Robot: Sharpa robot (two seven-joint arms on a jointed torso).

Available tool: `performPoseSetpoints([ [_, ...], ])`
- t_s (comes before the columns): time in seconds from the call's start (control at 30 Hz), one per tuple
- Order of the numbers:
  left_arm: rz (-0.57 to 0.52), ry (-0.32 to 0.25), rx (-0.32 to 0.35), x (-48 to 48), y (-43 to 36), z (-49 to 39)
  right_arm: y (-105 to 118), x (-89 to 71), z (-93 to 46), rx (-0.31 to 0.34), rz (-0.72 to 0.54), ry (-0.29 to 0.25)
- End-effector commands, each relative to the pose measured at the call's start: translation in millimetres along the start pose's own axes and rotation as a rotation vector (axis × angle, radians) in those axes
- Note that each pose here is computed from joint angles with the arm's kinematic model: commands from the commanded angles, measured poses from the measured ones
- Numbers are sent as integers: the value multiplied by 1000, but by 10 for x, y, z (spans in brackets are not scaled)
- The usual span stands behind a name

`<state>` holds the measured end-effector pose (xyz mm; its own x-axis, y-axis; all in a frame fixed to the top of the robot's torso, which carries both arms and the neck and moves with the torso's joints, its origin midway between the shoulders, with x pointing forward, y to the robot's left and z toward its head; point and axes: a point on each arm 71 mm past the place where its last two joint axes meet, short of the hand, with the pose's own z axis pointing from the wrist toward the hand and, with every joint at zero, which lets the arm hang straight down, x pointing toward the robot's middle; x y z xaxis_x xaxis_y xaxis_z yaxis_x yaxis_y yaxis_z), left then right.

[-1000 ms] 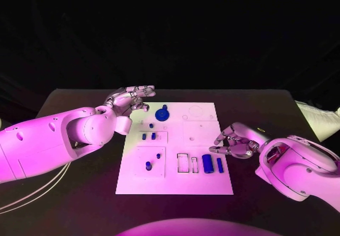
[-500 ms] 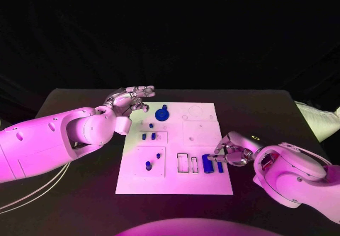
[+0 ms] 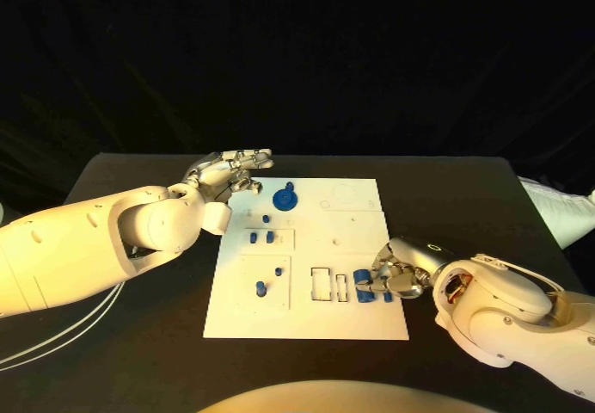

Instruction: Assemble the parts on the task board

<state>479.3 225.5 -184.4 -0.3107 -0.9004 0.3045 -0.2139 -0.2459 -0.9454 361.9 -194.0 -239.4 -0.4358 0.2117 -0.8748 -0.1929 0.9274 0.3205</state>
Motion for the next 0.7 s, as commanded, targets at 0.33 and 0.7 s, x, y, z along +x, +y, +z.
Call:
performPoseSetpoints([
  [0.33, -3, 22, 4, 20, -8, -8, 6, 113, 62, 5, -62, 65],
  [0.7, -3, 22, 3, 15, -9, -13, 33, 139, 82, 1, -41, 26],
])
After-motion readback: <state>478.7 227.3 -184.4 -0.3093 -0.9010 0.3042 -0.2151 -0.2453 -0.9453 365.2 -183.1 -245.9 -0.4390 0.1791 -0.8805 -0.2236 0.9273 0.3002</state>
